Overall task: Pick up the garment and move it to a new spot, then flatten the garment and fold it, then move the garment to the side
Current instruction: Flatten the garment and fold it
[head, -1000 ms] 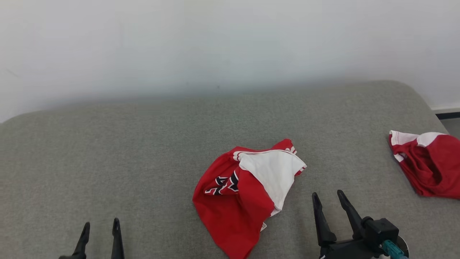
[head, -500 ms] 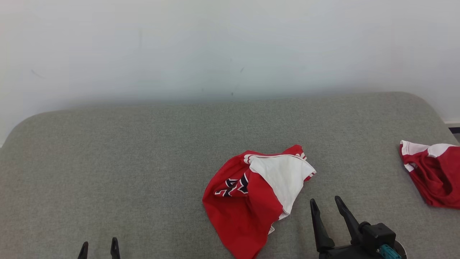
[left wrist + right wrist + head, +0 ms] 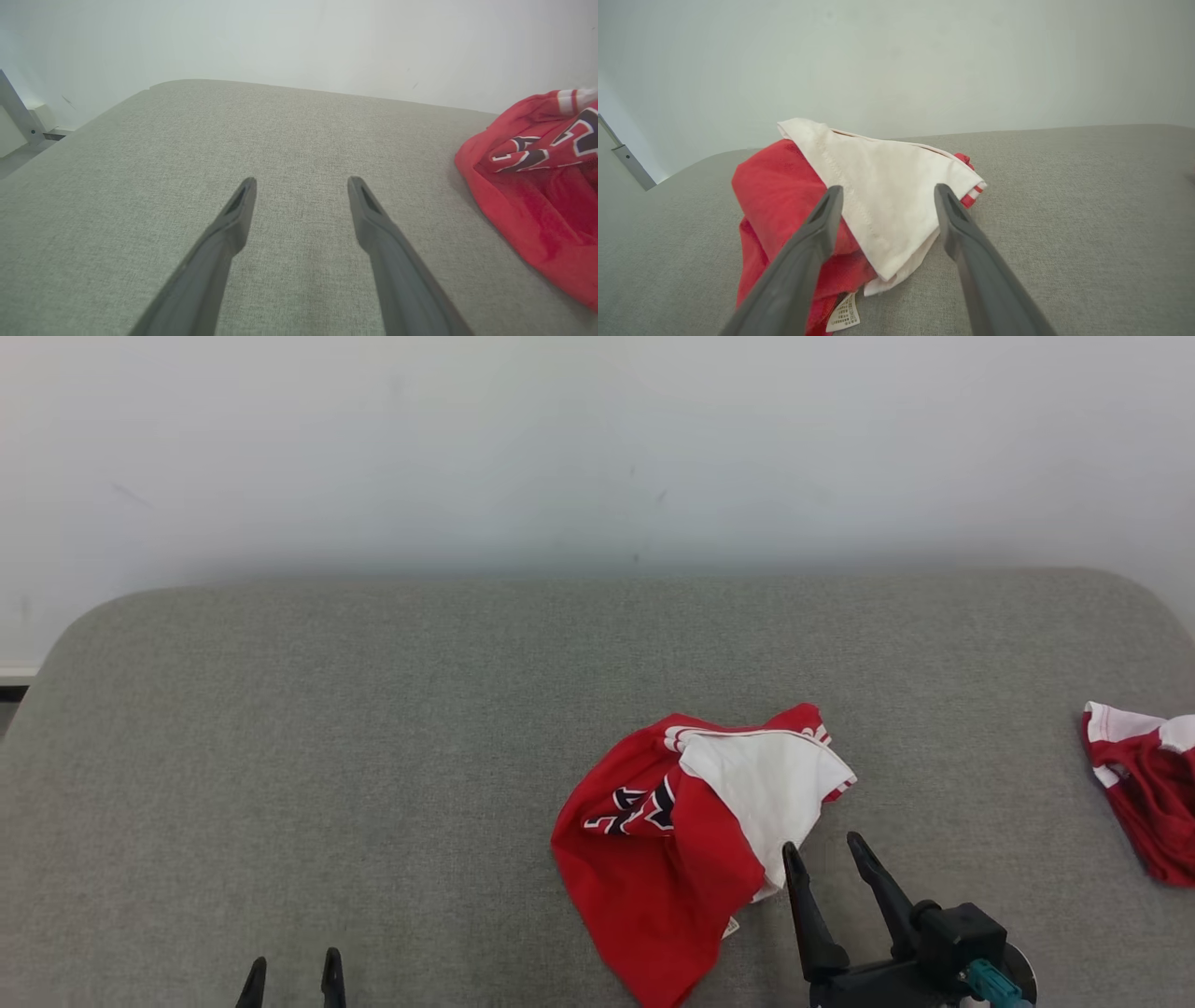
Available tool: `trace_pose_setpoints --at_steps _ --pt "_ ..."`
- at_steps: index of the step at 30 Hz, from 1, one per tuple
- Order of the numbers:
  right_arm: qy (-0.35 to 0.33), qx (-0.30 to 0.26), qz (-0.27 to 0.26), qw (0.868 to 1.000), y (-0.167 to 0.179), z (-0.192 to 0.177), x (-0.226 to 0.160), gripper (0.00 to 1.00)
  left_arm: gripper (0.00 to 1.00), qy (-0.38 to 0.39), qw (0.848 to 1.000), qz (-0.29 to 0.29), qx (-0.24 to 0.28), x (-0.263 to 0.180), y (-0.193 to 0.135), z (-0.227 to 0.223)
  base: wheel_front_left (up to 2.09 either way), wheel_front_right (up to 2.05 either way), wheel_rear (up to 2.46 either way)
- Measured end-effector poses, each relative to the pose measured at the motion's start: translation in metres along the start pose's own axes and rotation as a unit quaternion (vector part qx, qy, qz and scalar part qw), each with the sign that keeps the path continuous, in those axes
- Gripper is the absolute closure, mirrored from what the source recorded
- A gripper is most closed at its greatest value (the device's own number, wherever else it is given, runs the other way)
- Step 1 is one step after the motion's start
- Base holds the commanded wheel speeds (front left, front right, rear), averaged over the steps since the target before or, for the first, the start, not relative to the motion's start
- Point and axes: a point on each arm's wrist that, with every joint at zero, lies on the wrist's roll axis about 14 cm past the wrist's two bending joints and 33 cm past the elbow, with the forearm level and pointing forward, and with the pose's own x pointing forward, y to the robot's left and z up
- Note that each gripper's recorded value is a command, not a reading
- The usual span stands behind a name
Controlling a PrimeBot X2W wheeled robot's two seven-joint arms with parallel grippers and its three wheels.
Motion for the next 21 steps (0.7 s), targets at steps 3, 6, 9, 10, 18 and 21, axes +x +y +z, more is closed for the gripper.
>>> trace_pose_setpoints --at_steps 3,6,9,10,18,21 --pt "0.000 -0.003 0.017 1.000 0.009 0.000 0.009 0.00 0.00 0.006 1.000 0.006 -0.005 -0.001 0.002 -0.004 0.00 0.00 0.00" --pt "0.001 -0.011 0.031 0.999 0.016 0.001 0.021 0.00 0.00 0.012 1.000 0.014 -0.009 -0.002 0.006 -0.007 0.00 0.00 0.00" --pt "0.005 -0.017 0.045 0.999 0.023 -0.002 0.033 0.00 0.00 0.016 0.999 0.025 -0.012 -0.003 0.012 -0.010 0.00 0.00 0.00" --pt "0.008 -0.019 0.049 0.999 0.025 -0.004 0.036 0.00 0.00 0.017 0.999 0.029 -0.014 -0.003 0.014 -0.010 0.00 0.00 0.00" --pt "0.019 -0.020 0.067 0.997 0.035 -0.013 0.054 0.00 0.00 0.026 0.998 0.052 -0.016 -0.006 0.026 -0.016 0.00 0.00 0.00" --pt "0.024 -0.017 0.065 0.997 0.034 -0.017 0.056 0.00 0.00 0.027 0.998 0.056 -0.018 -0.005 0.029 -0.016 0.00 0.00 0.00"
